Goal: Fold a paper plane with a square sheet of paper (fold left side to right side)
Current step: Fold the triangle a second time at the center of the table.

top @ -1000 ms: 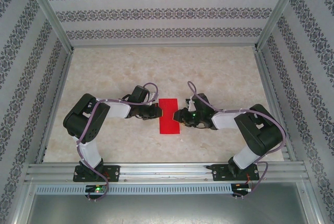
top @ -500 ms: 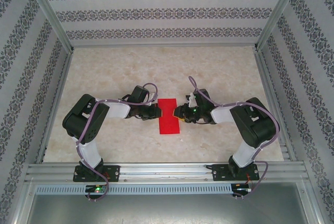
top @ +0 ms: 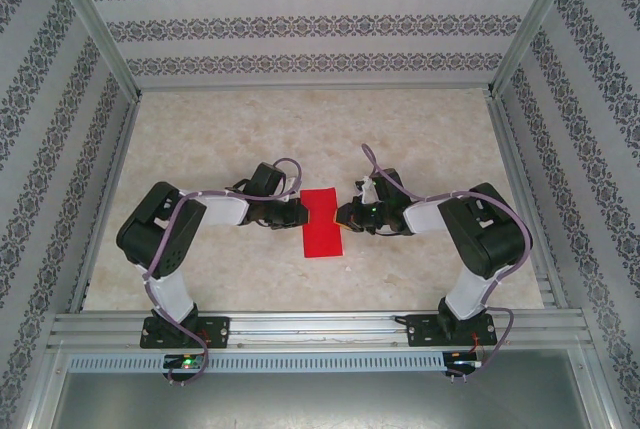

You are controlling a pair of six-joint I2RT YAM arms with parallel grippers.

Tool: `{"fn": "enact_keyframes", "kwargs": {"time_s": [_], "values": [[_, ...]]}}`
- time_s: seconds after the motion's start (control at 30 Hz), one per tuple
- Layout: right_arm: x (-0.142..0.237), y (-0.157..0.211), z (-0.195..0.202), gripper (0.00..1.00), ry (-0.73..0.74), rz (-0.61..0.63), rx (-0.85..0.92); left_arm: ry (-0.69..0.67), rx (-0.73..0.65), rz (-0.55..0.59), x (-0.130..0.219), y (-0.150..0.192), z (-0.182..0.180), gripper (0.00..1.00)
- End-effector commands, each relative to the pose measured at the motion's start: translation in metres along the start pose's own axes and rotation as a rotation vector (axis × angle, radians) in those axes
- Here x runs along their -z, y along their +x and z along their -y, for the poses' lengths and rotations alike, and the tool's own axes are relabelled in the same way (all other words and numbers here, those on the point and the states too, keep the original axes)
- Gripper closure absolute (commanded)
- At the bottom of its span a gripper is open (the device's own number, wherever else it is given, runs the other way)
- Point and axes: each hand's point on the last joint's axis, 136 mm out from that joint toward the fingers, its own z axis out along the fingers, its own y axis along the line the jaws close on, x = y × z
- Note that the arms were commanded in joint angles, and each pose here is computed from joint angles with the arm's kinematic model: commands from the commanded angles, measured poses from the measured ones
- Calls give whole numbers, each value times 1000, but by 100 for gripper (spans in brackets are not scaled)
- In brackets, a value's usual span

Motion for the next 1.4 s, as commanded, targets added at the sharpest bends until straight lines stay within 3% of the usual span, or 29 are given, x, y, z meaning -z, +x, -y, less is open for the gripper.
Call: {"fn": "enact_keyframes", "kwargs": {"time_s": [0.0, 0.27, 0.67, 0.97, 1.37], "values": [[7, 0, -6, 97, -18, 21, 17, 0, -72, 62, 20, -18, 16, 84], [14, 1, -14, 100, -29, 40, -4, -16, -237, 166, 58, -17, 34, 63], [14, 5, -17, 100, -20, 54, -34, -65, -635, 172, 84, 53, 77, 43], [12, 8, -19, 100, -8, 57, -49, -174, -888, 77, 53, 92, 92, 36], [15, 8, -20, 100, 6, 70, -60, -383, -1052, 22, 8, 99, 85, 31]]}}
